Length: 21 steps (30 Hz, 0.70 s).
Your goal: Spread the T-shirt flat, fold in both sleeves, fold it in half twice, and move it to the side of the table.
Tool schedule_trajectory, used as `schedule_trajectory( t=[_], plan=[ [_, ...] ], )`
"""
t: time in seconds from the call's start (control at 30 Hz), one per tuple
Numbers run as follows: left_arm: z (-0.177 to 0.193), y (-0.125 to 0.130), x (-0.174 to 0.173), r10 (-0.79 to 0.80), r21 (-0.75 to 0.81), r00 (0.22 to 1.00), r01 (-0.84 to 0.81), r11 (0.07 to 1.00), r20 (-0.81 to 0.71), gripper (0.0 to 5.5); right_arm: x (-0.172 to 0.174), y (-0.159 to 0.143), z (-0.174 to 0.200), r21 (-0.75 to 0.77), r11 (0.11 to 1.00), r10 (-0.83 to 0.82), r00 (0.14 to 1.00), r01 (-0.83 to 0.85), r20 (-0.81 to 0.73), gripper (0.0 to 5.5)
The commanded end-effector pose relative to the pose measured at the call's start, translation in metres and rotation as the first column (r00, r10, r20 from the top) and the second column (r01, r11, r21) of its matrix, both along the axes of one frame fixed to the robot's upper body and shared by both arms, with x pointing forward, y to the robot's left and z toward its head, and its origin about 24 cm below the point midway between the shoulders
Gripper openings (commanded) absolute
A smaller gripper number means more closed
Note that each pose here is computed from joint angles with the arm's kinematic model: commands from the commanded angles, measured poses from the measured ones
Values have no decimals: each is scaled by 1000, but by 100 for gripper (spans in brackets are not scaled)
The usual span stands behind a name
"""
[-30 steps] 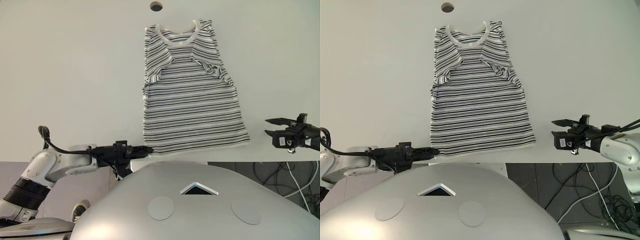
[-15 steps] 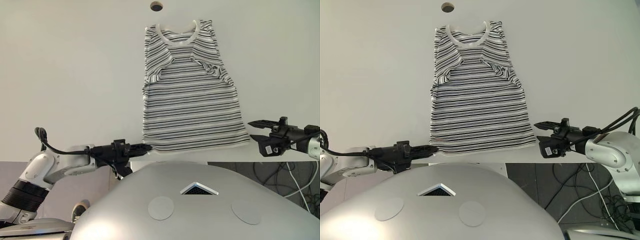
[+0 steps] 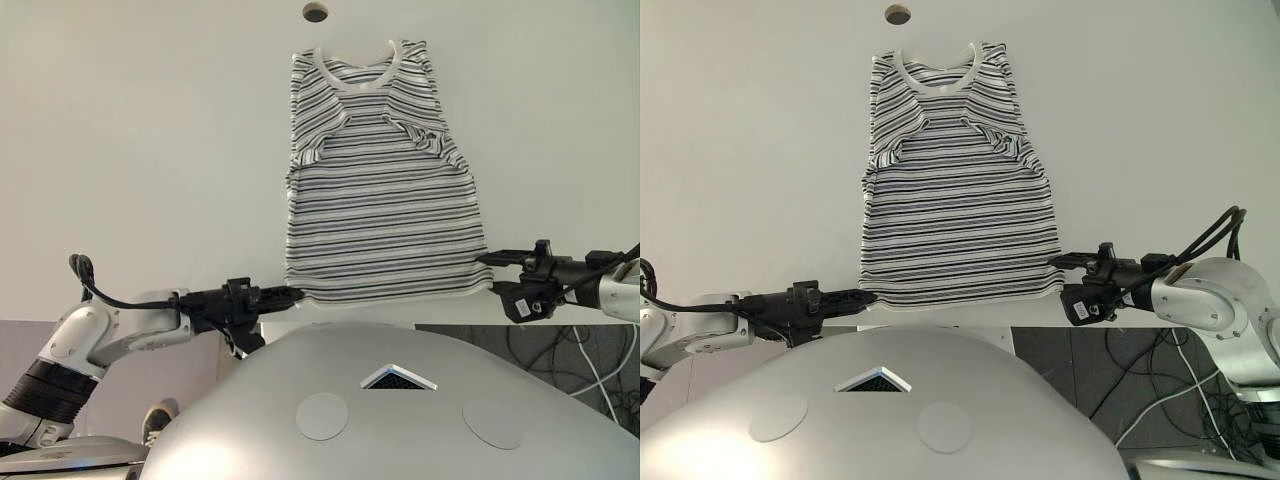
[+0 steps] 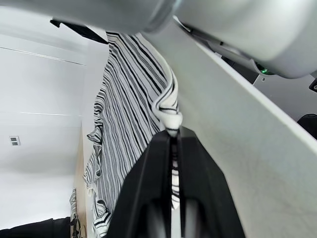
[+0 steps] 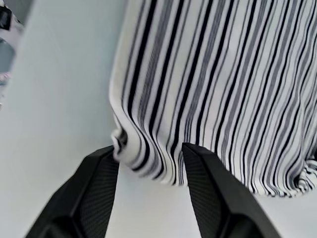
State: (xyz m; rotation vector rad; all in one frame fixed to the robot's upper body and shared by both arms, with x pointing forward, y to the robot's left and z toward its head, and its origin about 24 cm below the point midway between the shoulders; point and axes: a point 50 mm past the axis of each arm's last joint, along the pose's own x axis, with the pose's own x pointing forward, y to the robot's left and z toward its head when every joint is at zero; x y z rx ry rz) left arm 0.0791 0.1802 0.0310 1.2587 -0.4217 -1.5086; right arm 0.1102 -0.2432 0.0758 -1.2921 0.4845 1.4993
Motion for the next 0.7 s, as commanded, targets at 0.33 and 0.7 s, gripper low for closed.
schedule_trajectory(
  t=[0.33, 0.7],
  plan=[
    [-31, 29, -9, 31, 291, 998, -14, 957, -52, 0, -8, -6, -4, -59, 998, -28, 995, 22, -97, 17],
    [6, 15, 9, 102, 99, 991, -93, 991, -91, 0, -3, 8, 10, 123, 989, -72, 996, 77, -46, 0]
  ],
)
